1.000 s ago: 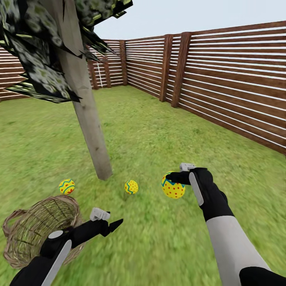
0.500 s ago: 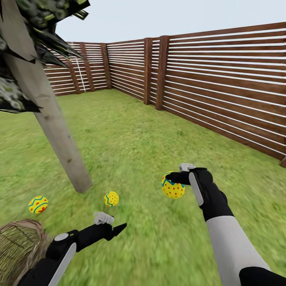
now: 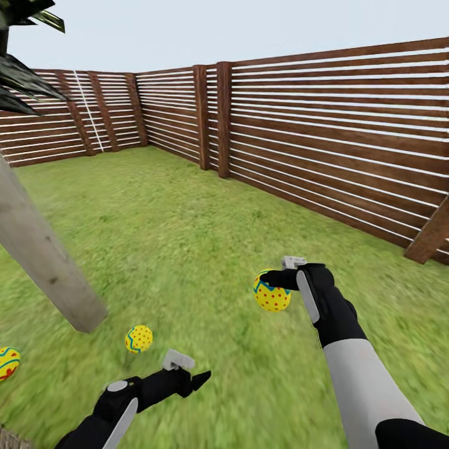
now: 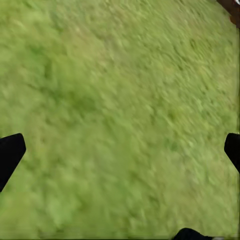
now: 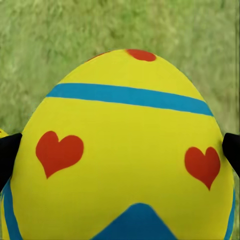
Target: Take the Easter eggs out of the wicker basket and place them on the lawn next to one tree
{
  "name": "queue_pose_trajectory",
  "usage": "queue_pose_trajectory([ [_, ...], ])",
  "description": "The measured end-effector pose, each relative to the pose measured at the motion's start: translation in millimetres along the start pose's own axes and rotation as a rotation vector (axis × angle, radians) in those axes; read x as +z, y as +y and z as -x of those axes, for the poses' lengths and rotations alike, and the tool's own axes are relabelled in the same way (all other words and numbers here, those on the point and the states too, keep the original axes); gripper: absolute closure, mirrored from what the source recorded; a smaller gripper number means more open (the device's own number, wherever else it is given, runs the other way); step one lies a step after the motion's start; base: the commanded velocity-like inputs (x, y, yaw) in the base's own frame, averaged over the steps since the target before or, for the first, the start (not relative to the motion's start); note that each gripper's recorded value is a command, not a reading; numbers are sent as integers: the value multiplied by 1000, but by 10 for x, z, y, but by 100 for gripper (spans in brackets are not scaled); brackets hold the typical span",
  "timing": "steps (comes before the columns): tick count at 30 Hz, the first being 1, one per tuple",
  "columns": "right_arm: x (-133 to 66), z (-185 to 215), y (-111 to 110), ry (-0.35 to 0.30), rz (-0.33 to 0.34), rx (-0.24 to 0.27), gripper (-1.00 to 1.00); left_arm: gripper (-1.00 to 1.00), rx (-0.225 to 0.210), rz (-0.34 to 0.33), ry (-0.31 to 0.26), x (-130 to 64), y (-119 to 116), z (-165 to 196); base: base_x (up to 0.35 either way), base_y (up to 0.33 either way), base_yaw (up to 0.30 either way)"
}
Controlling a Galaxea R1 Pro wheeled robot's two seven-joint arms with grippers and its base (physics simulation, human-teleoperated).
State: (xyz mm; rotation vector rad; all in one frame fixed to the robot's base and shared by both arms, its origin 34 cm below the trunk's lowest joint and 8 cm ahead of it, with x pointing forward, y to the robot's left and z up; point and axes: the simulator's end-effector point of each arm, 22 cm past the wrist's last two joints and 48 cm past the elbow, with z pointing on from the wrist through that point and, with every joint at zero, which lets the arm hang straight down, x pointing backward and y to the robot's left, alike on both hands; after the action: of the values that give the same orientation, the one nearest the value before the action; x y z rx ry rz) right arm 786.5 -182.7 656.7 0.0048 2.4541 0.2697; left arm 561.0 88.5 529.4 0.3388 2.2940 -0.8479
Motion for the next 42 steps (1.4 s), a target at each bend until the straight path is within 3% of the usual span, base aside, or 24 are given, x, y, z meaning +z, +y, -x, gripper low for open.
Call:
queue_pose_trajectory([
  [1, -8, 9, 0, -2, 0, 0, 100, -100, 28, -2, -8, 25, -16, -20, 208, -140, -201],
  [2, -15, 16, -5, -4, -1, 0, 100, -100, 86, -51, 6, 77, -190, -99, 187, -123, -201],
  [4, -27, 26, -2, -6, -1, -1, 100, -100, 133, -111, 21, 114, -412, -178, 231, -114, -201],
  [6, -41, 37, 2, -9, -1, -2, 100, -100, 155, -125, 11, 117, -465, -172, 298, -115, -199],
  [18, -83, 72, 25, -16, 2, -3, 100, -100, 167, -122, -4, 100, -477, -110, 309, -137, -94],
  [42, -80, 66, 26, -14, 0, -5, 100, -100, 159, -116, 9, 126, -467, -177, 268, -210, 272],
])
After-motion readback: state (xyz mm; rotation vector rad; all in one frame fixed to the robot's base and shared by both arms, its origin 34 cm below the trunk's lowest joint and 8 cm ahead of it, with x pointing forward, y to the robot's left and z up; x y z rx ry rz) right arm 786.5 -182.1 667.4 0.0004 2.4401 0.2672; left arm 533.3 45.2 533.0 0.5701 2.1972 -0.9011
